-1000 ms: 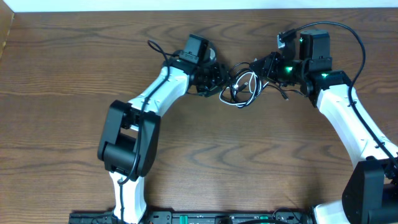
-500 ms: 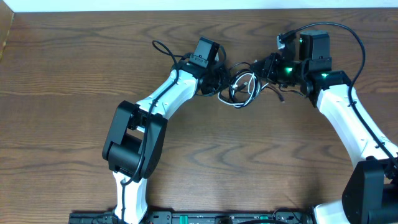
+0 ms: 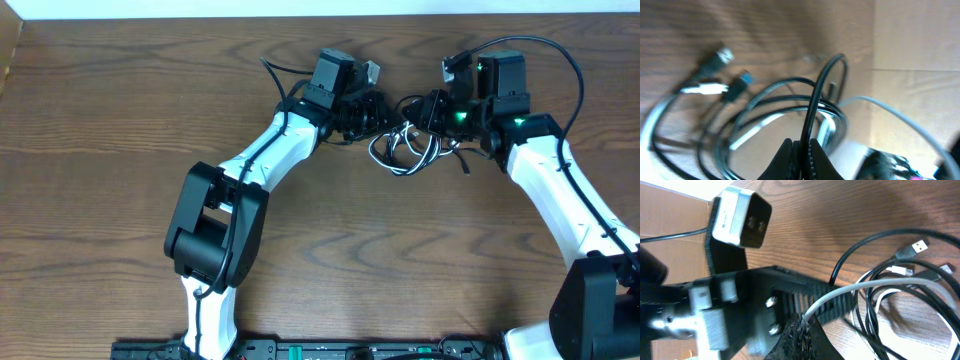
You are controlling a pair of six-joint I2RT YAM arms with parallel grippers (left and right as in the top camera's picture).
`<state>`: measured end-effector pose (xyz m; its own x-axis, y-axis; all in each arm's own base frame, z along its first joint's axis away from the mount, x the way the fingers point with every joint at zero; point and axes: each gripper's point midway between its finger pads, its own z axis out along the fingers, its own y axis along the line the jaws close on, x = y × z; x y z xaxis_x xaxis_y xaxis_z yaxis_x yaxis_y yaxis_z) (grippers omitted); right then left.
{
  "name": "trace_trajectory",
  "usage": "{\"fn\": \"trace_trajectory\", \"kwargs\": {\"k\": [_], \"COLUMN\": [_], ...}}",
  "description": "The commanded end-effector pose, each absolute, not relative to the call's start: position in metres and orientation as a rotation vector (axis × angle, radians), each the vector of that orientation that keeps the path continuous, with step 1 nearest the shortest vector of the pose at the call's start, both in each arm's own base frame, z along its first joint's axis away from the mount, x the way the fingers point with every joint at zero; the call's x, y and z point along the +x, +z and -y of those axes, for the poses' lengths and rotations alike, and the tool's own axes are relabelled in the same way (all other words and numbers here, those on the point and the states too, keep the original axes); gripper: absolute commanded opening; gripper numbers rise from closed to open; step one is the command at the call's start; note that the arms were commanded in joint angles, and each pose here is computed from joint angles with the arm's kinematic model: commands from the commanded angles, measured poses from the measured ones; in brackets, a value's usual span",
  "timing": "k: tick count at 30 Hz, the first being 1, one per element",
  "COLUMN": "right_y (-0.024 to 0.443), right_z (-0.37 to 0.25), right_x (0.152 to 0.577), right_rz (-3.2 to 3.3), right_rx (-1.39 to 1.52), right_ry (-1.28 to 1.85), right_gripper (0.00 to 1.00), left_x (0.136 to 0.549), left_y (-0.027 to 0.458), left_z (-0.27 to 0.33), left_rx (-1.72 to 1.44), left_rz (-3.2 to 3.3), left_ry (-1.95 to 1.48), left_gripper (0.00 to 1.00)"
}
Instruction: Untangle cables
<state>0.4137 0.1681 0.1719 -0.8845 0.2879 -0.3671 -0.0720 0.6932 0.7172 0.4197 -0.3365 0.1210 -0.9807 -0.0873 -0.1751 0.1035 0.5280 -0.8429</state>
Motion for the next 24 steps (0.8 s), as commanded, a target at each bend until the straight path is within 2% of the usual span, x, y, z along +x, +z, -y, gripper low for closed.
{"fn": "trace_trajectory", "kwargs": {"k": [1,13,14,17,21,22,24], "right_y": [0.161,0.164,0.165,0.170,0.168,0.168,0.170], "right_z": [-0.173,-0.179,-0.181,-0.188,-0.187,-0.186,-0.189], "right_x": [0.416,0.418,0.417,0.414,0.410,0.408,0.404], "right_rz": [-2.457,-2.422,-2.417,-2.390,-2.383,-2.370,-2.338], "right_rx": [0.086,-0.014,-0.031,-0.121,-0.200,-0.262,-0.363], "right_ry": [1.037,1.016,1.020,1.053,1.036,1.031,1.032], "right_gripper": [0.01,0.21,0.25,0.45,0.60,0.68,0.73], "left_x": [0.407,0.390,0.389,0.391,0.400,0.404,0.408], "left_y": [0.170,0.206,0.207,0.207,0.206,0.207,0.207], "left_z": [0.336,0.329,0.329,0.327,0.317,0.311,0.307], "left_rx": [0.046,0.041,0.037,-0.011,-0.080,-0.123,-0.142], "left_rz": [-2.507,-2.494,-2.498,-2.511,-2.509,-2.511,-2.507], "left_ry": [-1.618,-1.906,-1.916,-1.929,-1.919,-1.923,-1.921], "left_gripper": [0.07,0.07,0.07,0.07,0.07,0.08,0.07]}}
